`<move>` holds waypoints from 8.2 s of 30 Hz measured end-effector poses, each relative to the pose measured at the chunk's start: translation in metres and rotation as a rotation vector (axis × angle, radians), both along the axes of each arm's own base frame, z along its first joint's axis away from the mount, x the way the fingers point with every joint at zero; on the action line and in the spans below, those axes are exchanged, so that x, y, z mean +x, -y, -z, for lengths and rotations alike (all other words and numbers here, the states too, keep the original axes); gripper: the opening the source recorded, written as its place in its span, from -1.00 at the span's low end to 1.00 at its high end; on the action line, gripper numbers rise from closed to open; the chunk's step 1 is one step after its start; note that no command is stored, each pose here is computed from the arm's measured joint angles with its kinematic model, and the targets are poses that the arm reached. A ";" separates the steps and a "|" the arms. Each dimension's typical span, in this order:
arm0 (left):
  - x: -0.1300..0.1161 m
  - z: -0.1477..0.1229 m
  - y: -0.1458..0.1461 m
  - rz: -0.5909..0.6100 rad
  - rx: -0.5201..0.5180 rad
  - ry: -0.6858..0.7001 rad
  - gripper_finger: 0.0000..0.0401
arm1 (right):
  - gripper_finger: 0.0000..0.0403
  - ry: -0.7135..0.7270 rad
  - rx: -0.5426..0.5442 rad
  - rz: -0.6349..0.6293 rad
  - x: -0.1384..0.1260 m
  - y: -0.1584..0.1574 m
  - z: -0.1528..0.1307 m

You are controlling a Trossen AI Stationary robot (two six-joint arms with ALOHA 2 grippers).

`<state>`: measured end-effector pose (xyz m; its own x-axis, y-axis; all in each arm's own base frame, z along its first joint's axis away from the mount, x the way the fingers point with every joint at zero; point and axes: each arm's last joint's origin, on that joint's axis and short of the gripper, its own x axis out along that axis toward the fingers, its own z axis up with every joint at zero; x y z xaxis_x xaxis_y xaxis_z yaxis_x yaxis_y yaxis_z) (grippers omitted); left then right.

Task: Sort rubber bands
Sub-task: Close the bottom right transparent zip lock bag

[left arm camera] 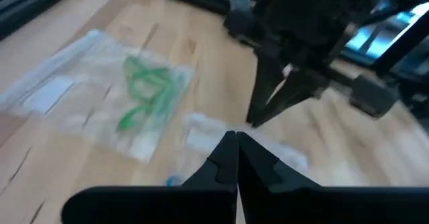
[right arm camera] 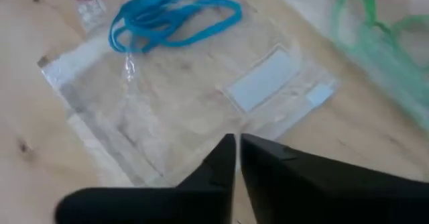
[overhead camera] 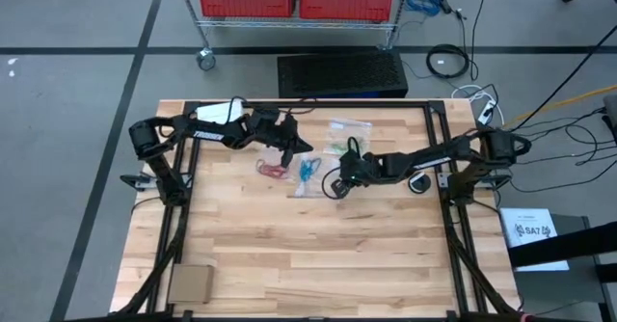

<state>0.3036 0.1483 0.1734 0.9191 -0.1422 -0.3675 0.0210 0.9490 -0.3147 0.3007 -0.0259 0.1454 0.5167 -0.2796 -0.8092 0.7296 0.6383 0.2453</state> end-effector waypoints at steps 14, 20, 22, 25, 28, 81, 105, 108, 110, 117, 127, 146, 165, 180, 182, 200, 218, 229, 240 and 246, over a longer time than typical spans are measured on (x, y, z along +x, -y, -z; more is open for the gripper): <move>0.002 -0.008 -0.002 0.032 -0.003 0.082 -0.99 | -0.76 0.011 0.062 -0.015 -0.007 -0.011 -0.013; 0.004 -0.007 0.003 0.048 0.003 0.082 -0.99 | -0.31 0.049 0.083 0.121 -0.007 -0.009 -0.013; 0.005 -0.007 0.005 0.052 0.006 0.083 -0.99 | -0.16 0.056 0.092 0.158 -0.005 -0.009 -0.009; 0.005 -0.006 0.006 0.061 0.027 0.080 -0.99 | 0.00 0.055 0.108 0.204 -0.002 -0.006 0.000; 0.005 -0.006 0.006 0.063 0.048 0.085 -0.99 | 0.06 0.038 0.135 0.227 0.003 -0.004 0.014; 0.021 -0.016 0.039 0.218 0.238 0.217 -0.47 | -1.00 0.143 -0.258 -0.397 -0.026 -0.034 -0.076; 0.025 -0.019 0.048 0.301 0.275 0.258 -0.98 | -0.93 0.194 -0.256 -0.396 -0.019 -0.034 -0.094; 0.025 -0.019 0.048 0.302 0.276 0.257 -0.98 | -0.84 0.246 -0.268 -0.384 -0.012 -0.034 -0.112; 0.025 -0.019 0.048 0.302 0.276 0.258 -0.99 | -0.76 0.273 -0.287 -0.383 -0.007 -0.033 -0.123; 0.025 -0.019 0.048 0.302 0.275 0.256 -0.99 | -0.40 0.199 -0.338 -0.451 0.012 -0.030 -0.125; 0.025 -0.019 0.048 0.302 0.272 0.252 -1.00 | -0.35 0.073 -0.274 -0.423 0.027 -0.014 -0.114; 0.025 -0.018 0.047 0.260 0.286 0.236 -1.00 | -0.95 0.048 -0.228 -0.423 0.024 -0.012 -0.112; 0.025 -0.018 0.046 0.257 0.289 0.239 -1.00 | -0.34 0.059 -0.223 -0.411 0.025 -0.008 -0.119; 0.025 -0.018 0.046 0.257 0.287 0.236 -1.00 | -0.60 -0.011 -0.203 -0.444 0.036 -0.004 -0.098; 0.025 -0.018 0.046 0.256 0.288 0.237 -1.00 | -0.68 -0.011 -0.202 -0.443 0.034 -0.004 -0.100; 0.025 -0.018 0.046 0.257 0.287 0.235 -1.00 | -0.46 0.035 -0.196 -0.431 0.031 -0.004 -0.109; 0.024 -0.018 0.044 0.249 0.287 0.234 -1.00 | -0.94 0.019 -0.191 -0.448 0.030 -0.001 -0.108; 0.022 -0.016 0.037 0.229 0.281 0.218 -1.00 | -0.92 -0.147 -0.106 -0.439 0.014 -0.010 -0.100; 0.022 -0.016 0.037 0.228 0.280 0.214 -1.00 | -0.92 -0.298 -0.013 -0.436 -0.001 -0.026 -0.092; 0.022 -0.016 0.037 0.220 0.283 0.211 -1.00 | -0.92 -0.385 0.031 -0.414 -0.010 -0.028 -0.090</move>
